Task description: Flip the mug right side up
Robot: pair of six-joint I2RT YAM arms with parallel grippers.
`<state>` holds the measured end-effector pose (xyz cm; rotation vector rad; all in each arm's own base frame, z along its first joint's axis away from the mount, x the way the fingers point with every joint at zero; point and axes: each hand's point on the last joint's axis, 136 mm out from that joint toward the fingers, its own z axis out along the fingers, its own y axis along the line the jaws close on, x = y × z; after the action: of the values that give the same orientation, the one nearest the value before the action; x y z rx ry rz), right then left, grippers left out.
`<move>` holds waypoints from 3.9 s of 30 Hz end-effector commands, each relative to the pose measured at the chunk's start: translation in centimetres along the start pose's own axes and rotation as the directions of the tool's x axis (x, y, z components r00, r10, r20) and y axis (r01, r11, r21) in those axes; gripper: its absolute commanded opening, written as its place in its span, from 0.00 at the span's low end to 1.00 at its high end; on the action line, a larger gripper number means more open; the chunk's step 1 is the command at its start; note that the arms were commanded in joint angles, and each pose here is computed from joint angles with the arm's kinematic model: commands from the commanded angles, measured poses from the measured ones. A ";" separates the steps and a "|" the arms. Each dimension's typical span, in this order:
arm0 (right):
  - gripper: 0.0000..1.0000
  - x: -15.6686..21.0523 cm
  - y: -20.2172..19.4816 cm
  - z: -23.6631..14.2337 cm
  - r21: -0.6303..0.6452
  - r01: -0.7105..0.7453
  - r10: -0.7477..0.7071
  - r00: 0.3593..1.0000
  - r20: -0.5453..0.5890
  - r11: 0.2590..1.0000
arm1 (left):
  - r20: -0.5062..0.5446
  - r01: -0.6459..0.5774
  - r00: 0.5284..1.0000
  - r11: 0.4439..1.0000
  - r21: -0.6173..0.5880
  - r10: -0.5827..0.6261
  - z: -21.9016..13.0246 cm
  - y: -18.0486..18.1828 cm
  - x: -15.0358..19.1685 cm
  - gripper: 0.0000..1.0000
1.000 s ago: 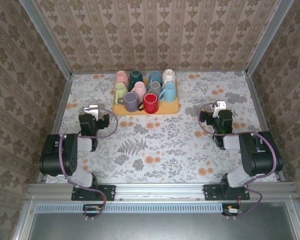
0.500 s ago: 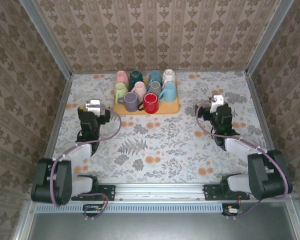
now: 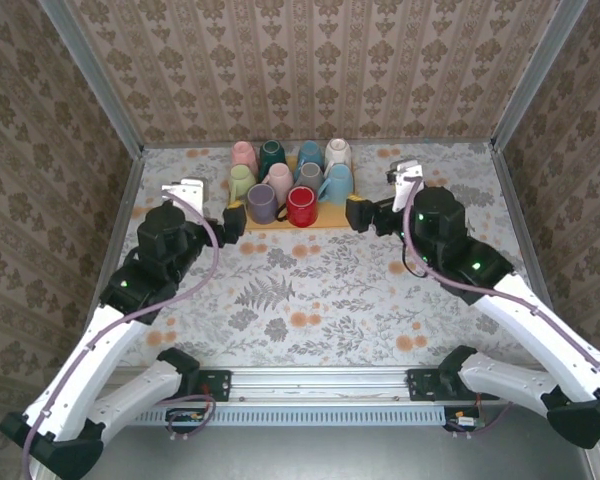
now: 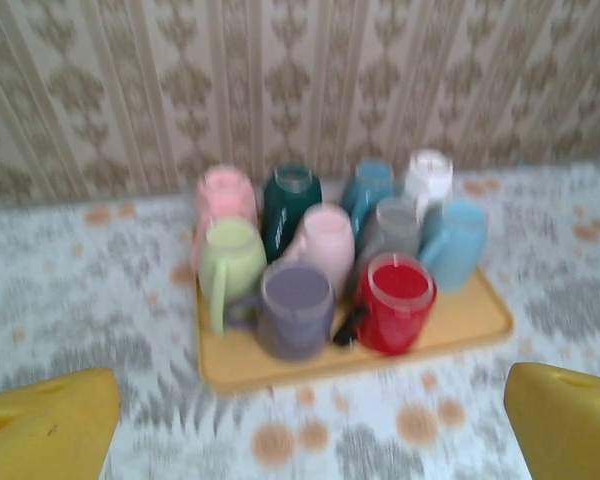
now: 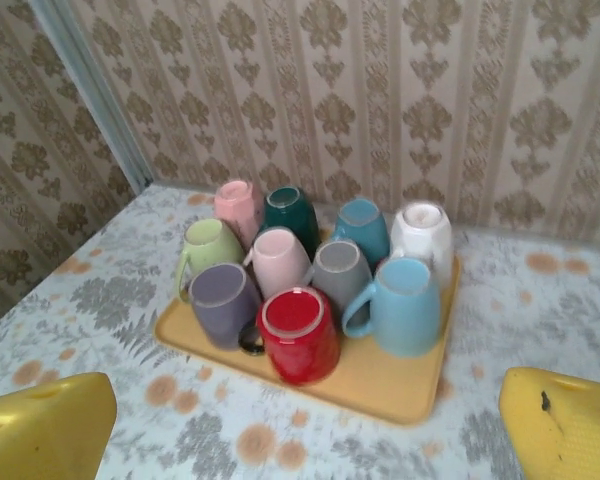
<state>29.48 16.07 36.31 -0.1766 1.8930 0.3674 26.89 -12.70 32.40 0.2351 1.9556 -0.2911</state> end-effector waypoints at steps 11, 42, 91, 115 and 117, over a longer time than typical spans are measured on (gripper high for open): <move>0.80 12.1 -1.9 5.3 0.064 -0.232 0.235 0.858 -0.456 0.971 | -0.302 0.526 0.801 0.848 -0.057 -0.517 7.1 4.7 7.5 0.90; 0.38 21.0 -7.6 20.6 0.213 -0.489 0.511 0.626 -0.589 0.846 | -0.473 0.451 0.762 0.887 -0.102 -0.442 22.3 9.4 12.5 0.34; 0.00 33.3 -14.5 17.4 0.732 -0.131 0.681 0.505 -0.531 0.669 | -0.610 0.360 0.481 0.777 -0.517 -0.629 20.0 8.1 29.3 0.00; 0.00 38.0 -13.0 9.8 0.771 -0.144 0.746 0.411 -0.524 0.621 | -0.699 0.410 0.384 0.790 -0.455 -0.603 12.8 4.1 33.3 0.00; 0.00 38.2 -12.8 9.0 0.775 -0.156 0.755 0.406 -0.514 0.612 | -0.709 0.407 0.380 0.795 -0.449 -0.594 12.6 3.8 33.5 0.00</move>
<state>39.96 13.53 2.76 0.7564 2.5284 0.3662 36.17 -13.13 2.83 -0.4146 2.5804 -0.5394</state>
